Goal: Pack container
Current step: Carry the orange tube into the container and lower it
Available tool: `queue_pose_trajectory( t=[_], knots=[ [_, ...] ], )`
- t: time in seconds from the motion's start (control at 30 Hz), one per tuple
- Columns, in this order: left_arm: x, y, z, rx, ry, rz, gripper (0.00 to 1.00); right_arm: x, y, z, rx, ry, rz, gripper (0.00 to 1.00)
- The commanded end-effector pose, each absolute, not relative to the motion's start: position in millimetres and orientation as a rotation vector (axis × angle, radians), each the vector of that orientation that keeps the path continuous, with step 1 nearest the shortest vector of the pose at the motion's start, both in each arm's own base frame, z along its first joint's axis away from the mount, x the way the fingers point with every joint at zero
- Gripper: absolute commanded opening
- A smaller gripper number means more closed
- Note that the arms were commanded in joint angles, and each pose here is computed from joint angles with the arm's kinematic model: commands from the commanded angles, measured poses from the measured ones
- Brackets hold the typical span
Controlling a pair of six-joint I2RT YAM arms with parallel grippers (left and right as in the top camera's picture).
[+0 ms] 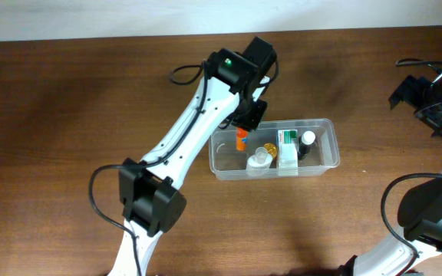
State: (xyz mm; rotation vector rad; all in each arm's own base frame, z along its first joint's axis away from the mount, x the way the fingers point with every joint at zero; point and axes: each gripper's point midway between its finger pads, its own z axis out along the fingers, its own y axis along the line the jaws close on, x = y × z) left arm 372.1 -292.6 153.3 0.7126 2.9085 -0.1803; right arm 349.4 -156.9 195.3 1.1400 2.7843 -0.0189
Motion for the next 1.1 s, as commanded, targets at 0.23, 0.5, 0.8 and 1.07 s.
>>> queue_pose_trajectory(
  t=[0.23,0.5,0.8,1.07],
  knots=[
    [378.5,-299.9,138.6,0.743,2.903,-0.193,0.33,349.6,-157.0,191.5,1.146,2.792,-0.017,0.98],
    [376.8,-302.5,126.4,0.752,2.934,-0.203,0.34,349.6,-157.0,191.5,1.146,2.792,-0.017,0.99],
    [375.8,-304.6,123.1,0.756,2.942,-0.216,0.40,349.6,-157.0,191.5,1.146,2.792,-0.017,0.98],
    [379.7,-306.1,125.0,0.752,2.924,-0.220,0.51,349.6,-157.0,191.5,1.146,2.792,-0.017,0.98]
  ],
)
